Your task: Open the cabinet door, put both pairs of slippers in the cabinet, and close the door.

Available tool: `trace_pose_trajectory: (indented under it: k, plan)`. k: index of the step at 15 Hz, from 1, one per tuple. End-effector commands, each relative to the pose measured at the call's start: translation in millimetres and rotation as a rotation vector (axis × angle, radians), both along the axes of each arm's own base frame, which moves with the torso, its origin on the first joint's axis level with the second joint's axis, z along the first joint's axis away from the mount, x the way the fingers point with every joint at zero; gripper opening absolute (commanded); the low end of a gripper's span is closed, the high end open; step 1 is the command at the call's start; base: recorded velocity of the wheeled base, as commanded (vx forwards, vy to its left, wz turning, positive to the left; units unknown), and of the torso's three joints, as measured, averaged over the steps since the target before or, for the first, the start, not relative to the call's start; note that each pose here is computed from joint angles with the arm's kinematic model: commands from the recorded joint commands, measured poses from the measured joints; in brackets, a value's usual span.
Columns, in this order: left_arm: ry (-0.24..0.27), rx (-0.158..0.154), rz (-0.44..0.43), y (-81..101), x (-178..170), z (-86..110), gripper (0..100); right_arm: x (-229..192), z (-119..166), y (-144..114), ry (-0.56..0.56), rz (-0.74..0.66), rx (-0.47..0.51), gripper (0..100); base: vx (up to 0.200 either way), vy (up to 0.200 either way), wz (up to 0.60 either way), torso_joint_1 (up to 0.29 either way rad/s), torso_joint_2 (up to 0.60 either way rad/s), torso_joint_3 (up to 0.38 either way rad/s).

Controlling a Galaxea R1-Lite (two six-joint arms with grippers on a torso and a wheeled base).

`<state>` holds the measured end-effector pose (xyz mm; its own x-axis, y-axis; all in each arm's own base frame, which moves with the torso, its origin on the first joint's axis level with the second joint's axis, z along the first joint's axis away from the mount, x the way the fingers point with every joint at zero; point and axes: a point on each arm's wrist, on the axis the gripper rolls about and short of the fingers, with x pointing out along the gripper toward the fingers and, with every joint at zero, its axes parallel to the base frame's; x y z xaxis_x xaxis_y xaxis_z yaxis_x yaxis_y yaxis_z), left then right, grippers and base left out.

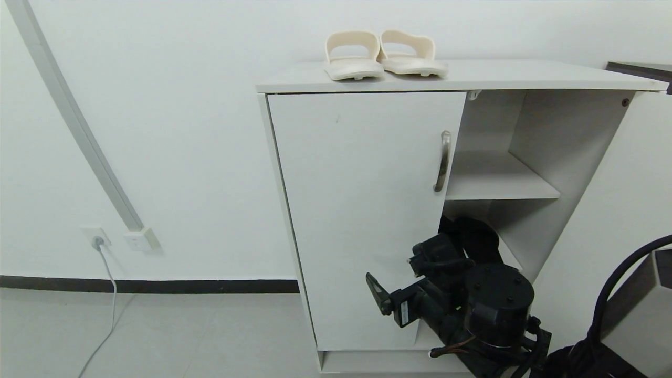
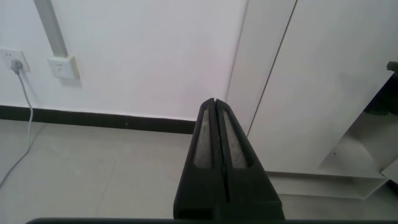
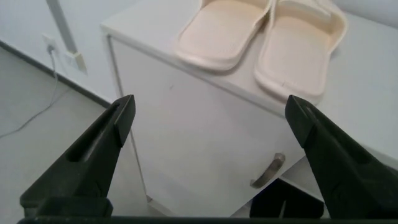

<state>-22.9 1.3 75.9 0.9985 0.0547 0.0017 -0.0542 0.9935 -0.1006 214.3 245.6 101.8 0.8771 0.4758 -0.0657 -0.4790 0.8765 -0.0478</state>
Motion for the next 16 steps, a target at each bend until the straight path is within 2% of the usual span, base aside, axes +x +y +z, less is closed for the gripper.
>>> trace_pose_trajectory:
  k: [1, 3, 7, 16]
  plan:
    - [0.000, -0.001, 0.001, 0.0, 0.1, 0.2, 0, -1.8, -1.4, 1.8, 0.003, 0.008, -0.003, 100, 0.000, 0.000, 0.00, -0.002, -0.24, -0.310]
    - [0.000, -0.001, 0.001, 0.0, 0.1, 0.2, 0, -4.4, -0.4, 4.1, -0.003, 0.019, 0.004, 100, 0.000, 0.000, 0.00, 0.027, -0.15, -0.359]
    - [0.000, -0.001, 0.001, 0.0, 0.1, 0.2, 0, -5.9, -0.2, 3.9, -0.004, 0.021, 0.002, 100, 0.000, 0.000, 0.00, 0.049, -0.53, -0.361]
    - [0.000, 0.001, -0.001, 0.0, 0.1, 0.2, 0, -5.5, -3.1, 2.8, 0.005, 0.019, -0.006, 100, 0.000, 0.000, 0.00, 0.139, -0.47, -0.332]
